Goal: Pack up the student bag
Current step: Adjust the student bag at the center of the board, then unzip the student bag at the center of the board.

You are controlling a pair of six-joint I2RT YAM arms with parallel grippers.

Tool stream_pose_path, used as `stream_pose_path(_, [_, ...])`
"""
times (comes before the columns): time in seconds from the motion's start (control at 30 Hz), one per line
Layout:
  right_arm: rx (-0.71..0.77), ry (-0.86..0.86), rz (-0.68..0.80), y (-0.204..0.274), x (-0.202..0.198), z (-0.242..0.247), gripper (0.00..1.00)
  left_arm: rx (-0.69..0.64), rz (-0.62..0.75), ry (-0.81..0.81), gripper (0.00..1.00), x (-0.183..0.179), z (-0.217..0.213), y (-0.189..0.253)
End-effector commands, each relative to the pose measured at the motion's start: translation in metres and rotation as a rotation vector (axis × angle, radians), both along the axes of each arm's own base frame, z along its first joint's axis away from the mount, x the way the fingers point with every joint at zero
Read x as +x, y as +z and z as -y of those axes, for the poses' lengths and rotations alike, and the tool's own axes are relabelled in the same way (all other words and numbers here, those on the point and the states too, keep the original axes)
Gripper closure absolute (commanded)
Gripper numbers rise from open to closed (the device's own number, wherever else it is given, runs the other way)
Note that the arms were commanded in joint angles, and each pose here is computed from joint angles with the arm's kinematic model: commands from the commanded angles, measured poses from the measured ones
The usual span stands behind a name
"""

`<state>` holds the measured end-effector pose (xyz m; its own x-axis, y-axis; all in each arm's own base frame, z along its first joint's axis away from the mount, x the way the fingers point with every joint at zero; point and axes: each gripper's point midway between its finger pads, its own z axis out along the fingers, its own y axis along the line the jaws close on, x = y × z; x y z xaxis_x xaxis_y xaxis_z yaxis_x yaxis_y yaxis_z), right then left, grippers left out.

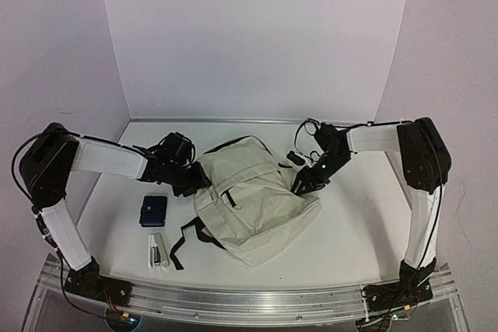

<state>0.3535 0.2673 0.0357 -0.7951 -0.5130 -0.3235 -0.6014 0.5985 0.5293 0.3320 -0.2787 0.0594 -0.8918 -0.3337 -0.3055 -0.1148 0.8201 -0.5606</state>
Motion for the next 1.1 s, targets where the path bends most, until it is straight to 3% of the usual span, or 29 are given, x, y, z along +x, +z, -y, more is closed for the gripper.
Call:
stream_pose_path(0.0, [-0.038, 0.018, -0.017, 0.011, -0.036, 0.022, 0.53, -0.159, 0.136, -0.098, 0.69, 0.039, 0.055, 0.039])
stream_pose_path(0.13, [-0.087, -0.024, 0.127, 0.048, -0.022, 0.035, 0.36, -0.179, 0.15, -0.106, 0.74, 0.044, 0.061, 0.043])
stream_pose_path(0.3, [-0.092, -0.09, 0.32, 0.115, 0.005, 0.019, 0.33, -0.193, 0.138, -0.09, 0.78, 0.038, 0.058, 0.041])
stream_pose_path(0.47, [-0.019, -0.022, 0.389, 0.156, -0.013, -0.039, 0.35, -0.201, 0.143, -0.068, 0.8, 0.036, 0.053, 0.045])
stream_pose_path(0.77, [0.011, 0.137, 0.318, 0.137, -0.07, -0.115, 0.49, -0.206, 0.157, -0.061, 0.83, 0.036, 0.051, 0.05])
stream_pose_path(1.07, [-0.013, 0.155, 0.308, 0.109, -0.075, -0.147, 0.53, -0.207, 0.152, -0.058, 0.84, 0.034, 0.049, 0.048])
